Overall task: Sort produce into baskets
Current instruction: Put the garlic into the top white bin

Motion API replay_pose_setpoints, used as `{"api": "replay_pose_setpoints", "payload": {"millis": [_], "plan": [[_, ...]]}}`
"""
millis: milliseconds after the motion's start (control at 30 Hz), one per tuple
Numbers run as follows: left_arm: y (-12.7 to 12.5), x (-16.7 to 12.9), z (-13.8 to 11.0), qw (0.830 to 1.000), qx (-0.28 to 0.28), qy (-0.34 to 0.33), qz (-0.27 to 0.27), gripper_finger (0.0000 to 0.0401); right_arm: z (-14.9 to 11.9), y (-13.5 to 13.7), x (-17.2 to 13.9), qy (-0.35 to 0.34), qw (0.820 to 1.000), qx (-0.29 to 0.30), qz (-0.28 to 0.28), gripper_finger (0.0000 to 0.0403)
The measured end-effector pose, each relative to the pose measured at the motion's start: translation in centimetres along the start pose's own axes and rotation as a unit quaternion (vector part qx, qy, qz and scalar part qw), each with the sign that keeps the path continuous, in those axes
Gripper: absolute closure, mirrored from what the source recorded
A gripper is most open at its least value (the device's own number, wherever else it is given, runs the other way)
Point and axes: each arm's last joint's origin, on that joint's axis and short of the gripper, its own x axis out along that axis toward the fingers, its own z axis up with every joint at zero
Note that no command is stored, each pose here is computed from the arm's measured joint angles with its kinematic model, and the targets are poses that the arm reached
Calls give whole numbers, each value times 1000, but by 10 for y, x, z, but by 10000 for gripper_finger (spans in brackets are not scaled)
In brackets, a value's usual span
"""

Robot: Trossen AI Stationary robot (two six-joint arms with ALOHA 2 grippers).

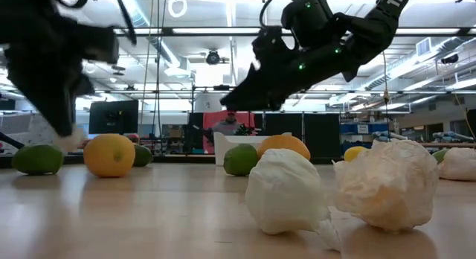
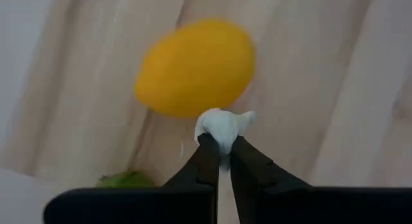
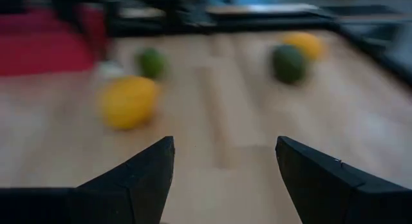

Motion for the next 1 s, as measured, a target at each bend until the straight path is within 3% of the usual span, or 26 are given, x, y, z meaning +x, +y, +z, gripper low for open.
{"api": "replay_pose_setpoints", "payload": {"millis": [100,267,633,833,1000], "plan": [[-6,-14,12,999,24,-25,6,373,5,5,0,-23,999,0,45,121],[-12,-31,31,992,73,-99,33,373,13,14,-1,-68,995,22,71,121],[-8,-30,83,947,141,-278,72,370,20,31,-4,-105,990,30,84,121],[-11,-23,93,915,251,-294,113,370,22,30,-4,-113,990,44,70,121],[-13,-17,97,898,287,-298,152,370,21,30,-4,-110,991,48,62,130]]}}
